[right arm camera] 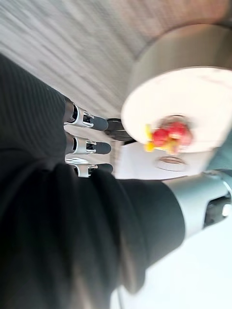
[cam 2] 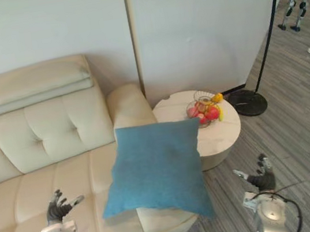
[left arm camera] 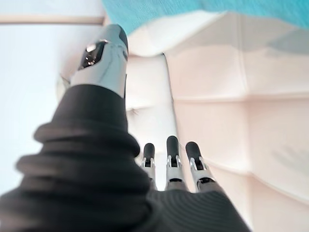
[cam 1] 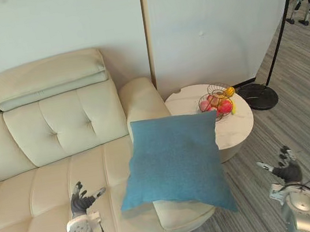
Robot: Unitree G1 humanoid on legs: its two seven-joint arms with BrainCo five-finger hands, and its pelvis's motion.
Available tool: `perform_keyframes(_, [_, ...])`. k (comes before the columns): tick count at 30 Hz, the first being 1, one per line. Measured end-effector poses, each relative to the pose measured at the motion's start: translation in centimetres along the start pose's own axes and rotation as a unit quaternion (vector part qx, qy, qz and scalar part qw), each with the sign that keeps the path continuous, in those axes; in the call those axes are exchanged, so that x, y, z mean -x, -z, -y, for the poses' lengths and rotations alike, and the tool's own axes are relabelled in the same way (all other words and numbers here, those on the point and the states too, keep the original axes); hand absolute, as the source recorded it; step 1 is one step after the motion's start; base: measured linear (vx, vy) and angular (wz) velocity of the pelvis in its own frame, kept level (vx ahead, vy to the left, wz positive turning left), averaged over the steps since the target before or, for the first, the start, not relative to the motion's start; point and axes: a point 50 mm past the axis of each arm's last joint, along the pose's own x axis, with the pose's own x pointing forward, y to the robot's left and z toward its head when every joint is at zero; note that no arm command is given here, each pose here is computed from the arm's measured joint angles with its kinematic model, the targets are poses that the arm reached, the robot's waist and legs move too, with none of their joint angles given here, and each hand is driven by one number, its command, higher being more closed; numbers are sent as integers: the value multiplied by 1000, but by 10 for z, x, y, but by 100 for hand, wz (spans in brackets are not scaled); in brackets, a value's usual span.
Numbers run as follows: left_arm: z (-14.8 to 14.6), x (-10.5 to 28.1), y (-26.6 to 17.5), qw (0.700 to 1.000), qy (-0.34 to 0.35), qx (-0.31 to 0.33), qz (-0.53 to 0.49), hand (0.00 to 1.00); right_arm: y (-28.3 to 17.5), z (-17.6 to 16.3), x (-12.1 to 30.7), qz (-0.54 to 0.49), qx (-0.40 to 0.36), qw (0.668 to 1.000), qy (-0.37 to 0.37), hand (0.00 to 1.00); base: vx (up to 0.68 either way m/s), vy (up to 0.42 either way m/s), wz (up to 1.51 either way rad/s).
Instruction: Pick up cushions and gather them together orderly.
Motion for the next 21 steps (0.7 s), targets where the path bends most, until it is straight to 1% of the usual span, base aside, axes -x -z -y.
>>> perform_keyframes(4, [25,-4,-9,999,40,-4,15,0,-6,-20,-7,8,-9,999,-34,0,-31,-13,7])
perform_keyframes(9, [46,-6,-14,997,71,-5,20,0,-2,-38,-12,-8,-25,998,-52,0,-64,-24,9])
perform_keyframes(11, [57,-14,-27,996,84,-9,35,0,-11,-53,-23,-1,-35,997,-62,0,-194,-54,4])
perform_keyframes(14, [68,-20,-37,995,86,-4,43,0,-22,-64,-32,12,-42,997,-67,0,-191,-40,0])
perform_keyframes(18, [105,-26,-69,989,121,19,78,0,-37,-86,-38,26,-71,993,-87,0,-215,-26,12])
perform_keyframes(19, [108,-26,-73,988,125,22,83,0,-38,-88,-38,27,-74,993,-90,0,-180,-22,12])
perform_keyframes(21, [120,-29,-92,984,140,35,106,0,-52,-106,-42,42,-93,989,-111,0,-179,-19,12])
